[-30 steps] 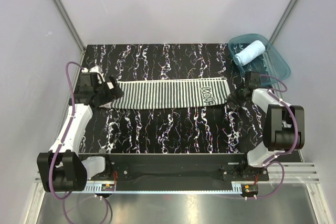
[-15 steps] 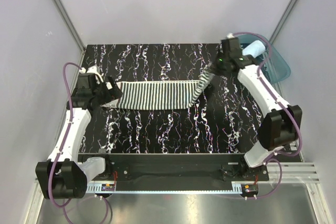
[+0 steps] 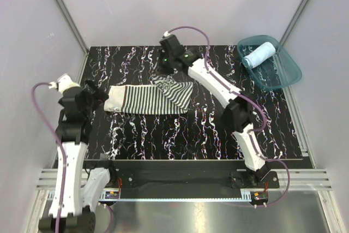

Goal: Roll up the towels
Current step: Fold the towel

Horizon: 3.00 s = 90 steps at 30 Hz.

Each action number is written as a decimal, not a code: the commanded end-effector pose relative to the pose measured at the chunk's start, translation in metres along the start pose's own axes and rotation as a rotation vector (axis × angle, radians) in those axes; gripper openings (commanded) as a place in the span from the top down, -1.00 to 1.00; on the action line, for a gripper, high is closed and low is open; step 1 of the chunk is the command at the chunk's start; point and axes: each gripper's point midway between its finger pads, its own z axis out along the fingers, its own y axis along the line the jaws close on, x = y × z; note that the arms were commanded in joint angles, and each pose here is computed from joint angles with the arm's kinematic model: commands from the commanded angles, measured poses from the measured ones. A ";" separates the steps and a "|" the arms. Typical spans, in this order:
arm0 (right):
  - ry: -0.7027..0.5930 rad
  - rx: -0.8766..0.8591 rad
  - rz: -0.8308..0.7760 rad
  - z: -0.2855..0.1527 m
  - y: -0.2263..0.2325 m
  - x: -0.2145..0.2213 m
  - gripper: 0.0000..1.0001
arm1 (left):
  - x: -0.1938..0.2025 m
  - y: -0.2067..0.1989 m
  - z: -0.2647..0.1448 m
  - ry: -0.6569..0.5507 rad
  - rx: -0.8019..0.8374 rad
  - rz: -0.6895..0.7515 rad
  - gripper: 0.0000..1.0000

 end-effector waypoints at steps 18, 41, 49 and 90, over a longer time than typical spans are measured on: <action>-0.110 -0.391 -0.033 0.047 0.154 0.041 1.00 | -0.009 0.049 -0.042 -0.241 -0.136 -0.097 -0.98; 0.204 -0.681 -0.230 0.072 0.174 0.169 -0.58 | -0.008 0.051 -0.037 -0.217 -0.161 -0.066 -0.98; 0.003 -0.521 -0.164 -0.008 0.116 0.084 -0.99 | 0.002 0.041 -0.027 -0.141 -0.124 -0.002 -0.98; 0.337 -0.071 0.196 0.026 -0.129 0.170 -0.69 | 0.104 0.053 0.138 0.395 -0.134 -0.351 -0.94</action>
